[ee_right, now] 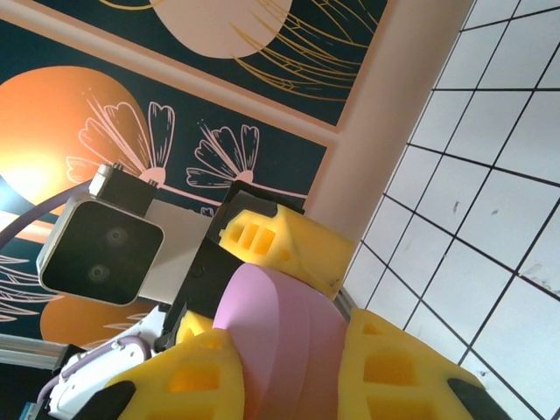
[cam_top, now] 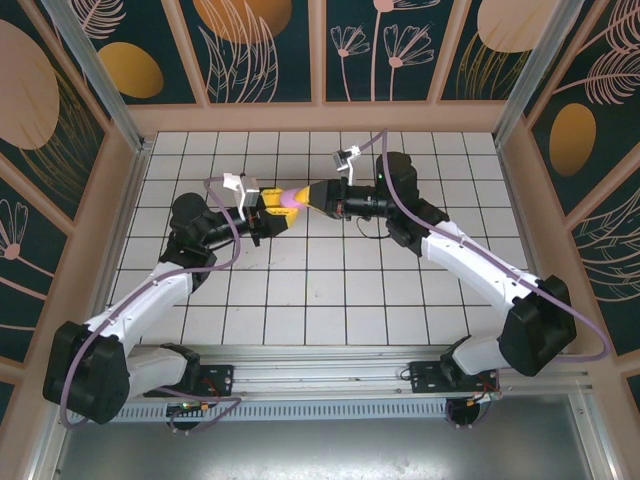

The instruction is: Insert wireless bluetooth earbuds into charging case

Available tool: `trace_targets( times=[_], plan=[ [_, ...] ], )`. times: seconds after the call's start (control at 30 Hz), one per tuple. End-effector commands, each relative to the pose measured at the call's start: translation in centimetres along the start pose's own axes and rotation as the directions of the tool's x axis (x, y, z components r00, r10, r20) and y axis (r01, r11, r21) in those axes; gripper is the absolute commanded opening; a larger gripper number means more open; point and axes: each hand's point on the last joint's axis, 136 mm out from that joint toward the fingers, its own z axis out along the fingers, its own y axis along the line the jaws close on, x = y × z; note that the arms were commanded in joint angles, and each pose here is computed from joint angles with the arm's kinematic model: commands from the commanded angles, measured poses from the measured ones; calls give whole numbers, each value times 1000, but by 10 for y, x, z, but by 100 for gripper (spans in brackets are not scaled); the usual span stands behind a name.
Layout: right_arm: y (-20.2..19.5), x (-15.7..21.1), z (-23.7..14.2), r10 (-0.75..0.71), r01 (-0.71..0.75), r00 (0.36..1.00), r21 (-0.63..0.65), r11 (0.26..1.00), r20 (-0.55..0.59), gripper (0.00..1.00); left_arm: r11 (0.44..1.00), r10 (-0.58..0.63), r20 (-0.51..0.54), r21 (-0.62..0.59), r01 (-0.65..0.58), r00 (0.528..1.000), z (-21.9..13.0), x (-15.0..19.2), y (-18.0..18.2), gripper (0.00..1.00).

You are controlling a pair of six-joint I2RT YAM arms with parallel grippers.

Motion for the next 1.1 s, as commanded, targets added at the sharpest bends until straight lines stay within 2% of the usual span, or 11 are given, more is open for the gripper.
trace_targets(
  times=[0.0,0.07,0.1,0.13,0.3,0.4,0.47,0.57,0.87,1.07],
  plan=[
    [2,-4,4,-28,28,1000,-39,999,5,12,996,6,-35,-90,-9,999,-5,2,7,58],
    [-5,-15,2,-16,17,999,-14,1000,33,11,988,10,-50,-155,-17,999,-10,3,12,78],
    [-10,-21,0,-9,9,999,5,1000,52,11,982,8,-59,-190,-19,998,-14,5,16,93],
    [-19,-28,-3,1,-4,997,37,999,76,11,973,6,-70,-229,-22,998,-18,7,20,98],
    [-84,-60,-25,-19,-29,980,237,971,197,9,889,-50,-118,-458,-10,992,-42,16,48,98],
    [-129,-64,-24,-42,-22,982,333,943,184,9,811,-95,-137,-585,-3,986,-59,24,66,99],
    [-163,-63,-19,-41,-28,985,396,918,165,11,735,-136,-145,-679,2,980,-74,33,79,99],
    [-202,-62,-11,-51,-26,986,447,894,159,11,660,-179,-146,-751,9,973,-91,47,88,98],
    [-282,-46,16,6,-40,998,493,869,70,10,627,-203,-107,-778,45,973,-106,60,82,98],
    [-318,-28,8,71,-90,996,578,811,56,16,604,-198,-97,-796,44,975,-113,61,82,98]
  ],
)
